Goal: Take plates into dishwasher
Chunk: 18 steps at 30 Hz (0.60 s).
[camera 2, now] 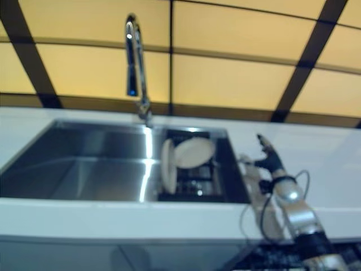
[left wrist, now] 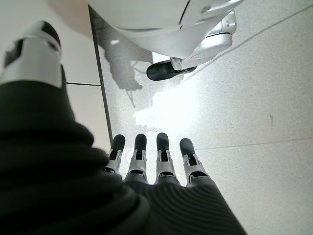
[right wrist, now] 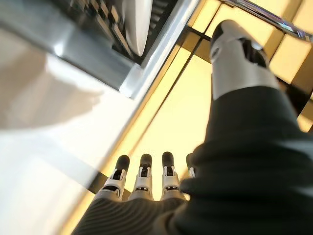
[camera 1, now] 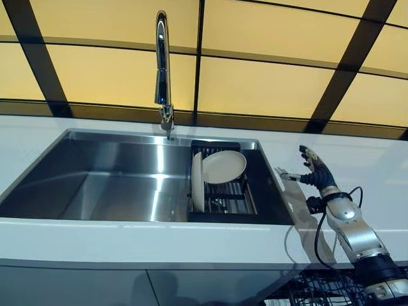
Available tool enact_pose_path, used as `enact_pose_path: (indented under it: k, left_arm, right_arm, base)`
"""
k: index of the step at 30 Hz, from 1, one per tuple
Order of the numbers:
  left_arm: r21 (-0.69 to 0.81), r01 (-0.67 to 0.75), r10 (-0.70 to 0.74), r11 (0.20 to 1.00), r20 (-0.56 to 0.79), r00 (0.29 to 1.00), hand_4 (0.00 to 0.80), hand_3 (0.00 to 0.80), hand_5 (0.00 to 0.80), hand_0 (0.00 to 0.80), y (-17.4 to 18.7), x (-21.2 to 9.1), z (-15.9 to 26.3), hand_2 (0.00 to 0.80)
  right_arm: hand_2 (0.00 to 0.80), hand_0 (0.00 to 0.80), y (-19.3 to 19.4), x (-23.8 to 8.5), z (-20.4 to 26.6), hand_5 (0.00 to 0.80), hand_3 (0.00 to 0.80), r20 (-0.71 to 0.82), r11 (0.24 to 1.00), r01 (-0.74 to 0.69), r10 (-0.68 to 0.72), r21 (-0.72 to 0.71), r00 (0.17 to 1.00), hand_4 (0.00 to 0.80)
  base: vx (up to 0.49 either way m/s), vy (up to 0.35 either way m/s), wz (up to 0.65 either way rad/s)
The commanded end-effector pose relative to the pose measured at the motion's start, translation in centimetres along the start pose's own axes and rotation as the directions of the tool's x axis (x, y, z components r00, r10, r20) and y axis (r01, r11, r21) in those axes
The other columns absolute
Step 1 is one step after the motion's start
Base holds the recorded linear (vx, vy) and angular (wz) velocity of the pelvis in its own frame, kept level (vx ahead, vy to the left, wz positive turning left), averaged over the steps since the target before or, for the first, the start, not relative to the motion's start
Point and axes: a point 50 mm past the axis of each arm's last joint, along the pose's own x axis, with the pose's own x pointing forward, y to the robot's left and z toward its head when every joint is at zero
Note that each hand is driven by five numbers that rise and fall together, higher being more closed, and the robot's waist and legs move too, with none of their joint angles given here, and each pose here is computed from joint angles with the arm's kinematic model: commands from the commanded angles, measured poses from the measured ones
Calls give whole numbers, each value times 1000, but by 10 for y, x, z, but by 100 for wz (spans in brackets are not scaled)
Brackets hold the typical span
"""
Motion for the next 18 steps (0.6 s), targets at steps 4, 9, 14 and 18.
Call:
enact_pose_path:
  k: [4, 9, 14, 18]
  left_arm:
    - [102, -18, 19, 995, -8, 1000, 0, 0, 0, 0, 7, 0, 6, 0]
    - [123, -16, 18, 992, -11, 1000, 0, 0, 0, 0, 8, 0, 6, 0]
    - [138, -11, 13, 990, -13, 1000, 0, 0, 0, 0, 8, 0, 6, 0]
    - [144, -7, 9, 990, -15, 1000, 0, 0, 0, 0, 9, 0, 5, 0]
  right_arm:
    - [0, 0, -38, 24, 64, 0, 0, 357, 792, 267, -66, -549, 932, 0]
    - [0, 0, -38, 30, 75, 0, 0, 418, 689, 328, -41, -646, 908, 0]
    - [0, 0, -31, 34, 80, 0, 0, 435, 631, 329, 15, -703, 900, 0]
    - [0, 0, -25, 37, 82, 0, 0, 418, 599, 289, 85, -747, 904, 0]
  base:
    - [13, 0, 6]
    - [20, -6, 3]
    - [13, 5, 6]
    - [18, 16, 10]
